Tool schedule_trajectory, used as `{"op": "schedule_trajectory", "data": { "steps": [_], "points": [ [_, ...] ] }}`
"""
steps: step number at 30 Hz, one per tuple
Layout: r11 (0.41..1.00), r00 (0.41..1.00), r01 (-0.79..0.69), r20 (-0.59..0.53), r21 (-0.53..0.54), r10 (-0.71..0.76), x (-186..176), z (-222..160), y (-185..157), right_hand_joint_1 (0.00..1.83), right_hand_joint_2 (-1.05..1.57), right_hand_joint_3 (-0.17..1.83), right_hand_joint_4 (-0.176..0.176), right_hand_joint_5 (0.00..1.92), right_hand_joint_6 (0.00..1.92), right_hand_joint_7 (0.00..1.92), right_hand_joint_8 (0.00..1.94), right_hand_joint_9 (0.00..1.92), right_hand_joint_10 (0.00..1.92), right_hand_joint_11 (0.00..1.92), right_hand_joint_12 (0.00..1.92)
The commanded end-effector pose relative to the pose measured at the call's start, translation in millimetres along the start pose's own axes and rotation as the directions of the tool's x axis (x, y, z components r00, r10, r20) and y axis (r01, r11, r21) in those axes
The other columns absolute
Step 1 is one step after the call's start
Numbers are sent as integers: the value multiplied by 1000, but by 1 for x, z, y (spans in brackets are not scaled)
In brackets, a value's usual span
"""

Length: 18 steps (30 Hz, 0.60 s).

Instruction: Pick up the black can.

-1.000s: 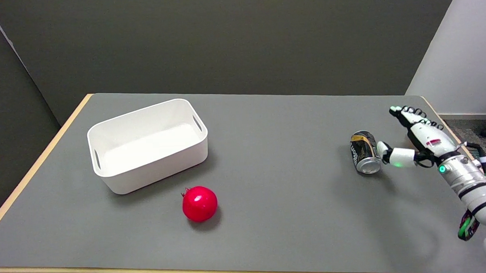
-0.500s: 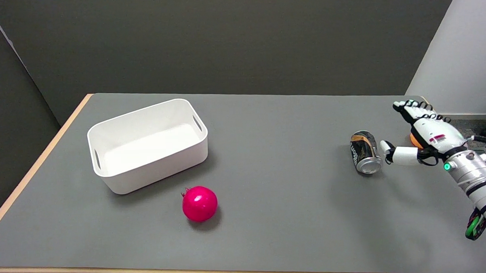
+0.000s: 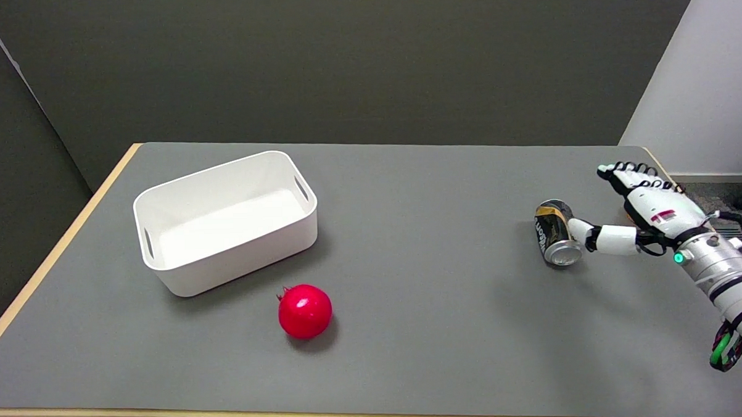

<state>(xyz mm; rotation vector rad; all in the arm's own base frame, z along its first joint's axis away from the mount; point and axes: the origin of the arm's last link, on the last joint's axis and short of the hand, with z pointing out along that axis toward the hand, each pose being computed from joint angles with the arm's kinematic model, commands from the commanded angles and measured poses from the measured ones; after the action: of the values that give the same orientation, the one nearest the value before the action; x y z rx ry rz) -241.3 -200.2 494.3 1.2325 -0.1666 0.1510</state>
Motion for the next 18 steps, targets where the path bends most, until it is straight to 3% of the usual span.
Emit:
{"op": "schedule_trajectory", "data": {
  "steps": [1,2,10,13,18],
  "points": [
    [997,979,46,199,-55,-35,-23,31,-33,358,637,876,-176,35,194,15,246,-1,41,-1,472],
    [996,976,66,212,-56,-52,-25,34,-37,459,640,972,-176,55,103,28,178,-1,31,-1,469],
    [987,956,130,278,-100,-97,-32,46,-58,435,571,937,-176,44,106,14,166,-1,87,-1,521],
    [981,955,140,279,-132,-99,-34,47,-62,168,615,798,-176,8,225,-1,240,-1,3,-1,562],
    [965,949,212,267,-158,-165,-36,46,-70,181,566,828,-176,29,186,-1,208,-1,7,-1,577]
  ]
}}
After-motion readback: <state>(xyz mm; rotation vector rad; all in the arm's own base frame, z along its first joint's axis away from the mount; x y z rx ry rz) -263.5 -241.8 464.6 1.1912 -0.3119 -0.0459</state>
